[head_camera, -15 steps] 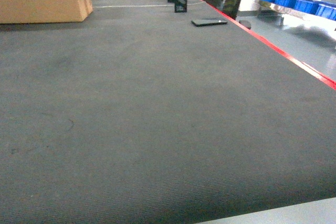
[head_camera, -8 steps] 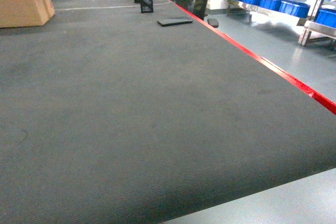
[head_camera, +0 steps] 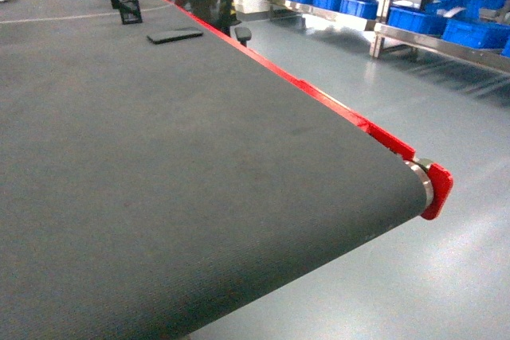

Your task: Sort blue parts and orange caps into right shelf containers

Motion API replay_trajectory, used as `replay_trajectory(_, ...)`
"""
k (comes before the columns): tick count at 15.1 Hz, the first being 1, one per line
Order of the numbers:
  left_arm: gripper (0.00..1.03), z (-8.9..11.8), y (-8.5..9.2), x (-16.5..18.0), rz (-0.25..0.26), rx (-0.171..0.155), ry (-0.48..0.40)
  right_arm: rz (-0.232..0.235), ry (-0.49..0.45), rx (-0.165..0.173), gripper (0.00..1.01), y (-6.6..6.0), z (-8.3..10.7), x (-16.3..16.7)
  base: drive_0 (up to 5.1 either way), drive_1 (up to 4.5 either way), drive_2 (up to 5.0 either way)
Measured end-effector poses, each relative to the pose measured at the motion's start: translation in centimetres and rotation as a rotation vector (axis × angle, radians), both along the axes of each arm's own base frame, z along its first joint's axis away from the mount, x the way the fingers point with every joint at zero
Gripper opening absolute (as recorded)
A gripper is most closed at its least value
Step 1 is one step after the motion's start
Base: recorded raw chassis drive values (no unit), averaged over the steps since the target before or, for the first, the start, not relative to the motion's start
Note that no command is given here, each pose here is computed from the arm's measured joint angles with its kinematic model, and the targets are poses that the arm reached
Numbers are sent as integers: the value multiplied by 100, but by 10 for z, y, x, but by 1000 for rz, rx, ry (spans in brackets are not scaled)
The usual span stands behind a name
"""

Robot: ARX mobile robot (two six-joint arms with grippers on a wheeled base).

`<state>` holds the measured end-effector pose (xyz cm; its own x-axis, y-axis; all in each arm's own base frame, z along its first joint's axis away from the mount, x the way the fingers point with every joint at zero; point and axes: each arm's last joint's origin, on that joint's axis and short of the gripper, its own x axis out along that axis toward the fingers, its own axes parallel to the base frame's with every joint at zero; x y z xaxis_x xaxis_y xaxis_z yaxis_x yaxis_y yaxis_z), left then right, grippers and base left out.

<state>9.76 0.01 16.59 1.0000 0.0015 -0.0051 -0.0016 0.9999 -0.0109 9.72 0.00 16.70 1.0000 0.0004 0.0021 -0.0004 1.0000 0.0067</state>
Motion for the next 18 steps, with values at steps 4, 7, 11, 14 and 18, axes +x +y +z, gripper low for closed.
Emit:
replay_trajectory(4, 42, 0, 0, 0, 0, 0, 0, 0, 0, 0, 43, 0, 0, 0, -159, -159, -159)
replay_trajectory(7, 42, 0, 0, 0, 0, 0, 0, 0, 0, 0, 43, 0, 0, 0, -161, -161, -161)
replay_trajectory(11, 42, 0, 0, 0, 0, 0, 0, 0, 0, 0, 43, 0, 0, 0, -154, -154, -154)
replay_trajectory(14, 42, 0, 0, 0, 0, 0, 0, 0, 0, 0, 43, 0, 0, 0, -155, -155, -155)
replay_trajectory(18, 42, 0, 0, 0, 0, 0, 0, 0, 0, 0, 43, 0, 0, 0, -156, -156, -156)
